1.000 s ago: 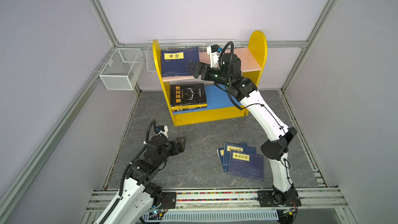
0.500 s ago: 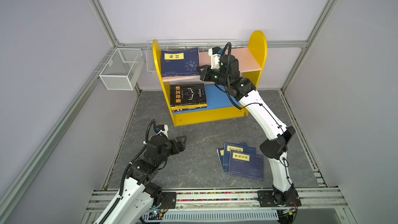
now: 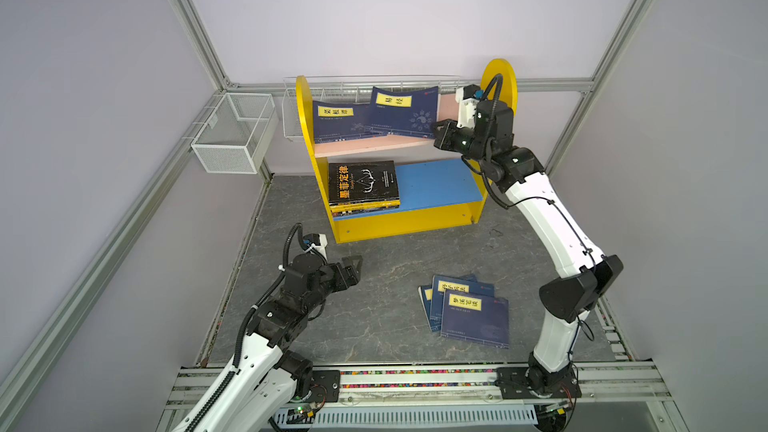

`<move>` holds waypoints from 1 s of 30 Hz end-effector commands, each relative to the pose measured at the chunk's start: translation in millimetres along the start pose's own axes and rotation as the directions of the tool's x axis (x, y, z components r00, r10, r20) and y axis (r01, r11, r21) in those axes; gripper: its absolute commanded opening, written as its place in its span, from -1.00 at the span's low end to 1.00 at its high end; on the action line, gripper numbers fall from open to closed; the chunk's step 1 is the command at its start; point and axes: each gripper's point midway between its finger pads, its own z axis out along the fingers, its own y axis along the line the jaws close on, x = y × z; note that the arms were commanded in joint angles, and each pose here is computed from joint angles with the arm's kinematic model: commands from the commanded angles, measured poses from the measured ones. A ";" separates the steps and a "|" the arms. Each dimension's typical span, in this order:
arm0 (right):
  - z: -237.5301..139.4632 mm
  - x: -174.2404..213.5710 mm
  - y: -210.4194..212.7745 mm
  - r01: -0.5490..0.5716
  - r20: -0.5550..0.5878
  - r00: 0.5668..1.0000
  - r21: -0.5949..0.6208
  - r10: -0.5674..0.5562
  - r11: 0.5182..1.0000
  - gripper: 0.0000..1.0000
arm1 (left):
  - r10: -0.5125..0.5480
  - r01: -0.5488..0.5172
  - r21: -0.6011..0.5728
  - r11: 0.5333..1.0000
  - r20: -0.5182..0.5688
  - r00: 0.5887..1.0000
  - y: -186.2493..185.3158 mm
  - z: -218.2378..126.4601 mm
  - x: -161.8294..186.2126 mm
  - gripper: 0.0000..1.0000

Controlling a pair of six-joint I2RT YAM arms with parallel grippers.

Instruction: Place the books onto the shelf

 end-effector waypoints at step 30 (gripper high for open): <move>-11.0 20.3 115.0 0.359 -0.032 0.924 -0.266 -0.380 0.895 0.68 | -0.024 0.023 0.021 1.000 0.042 0.999 -6.8 -1.0 -12.6 0.79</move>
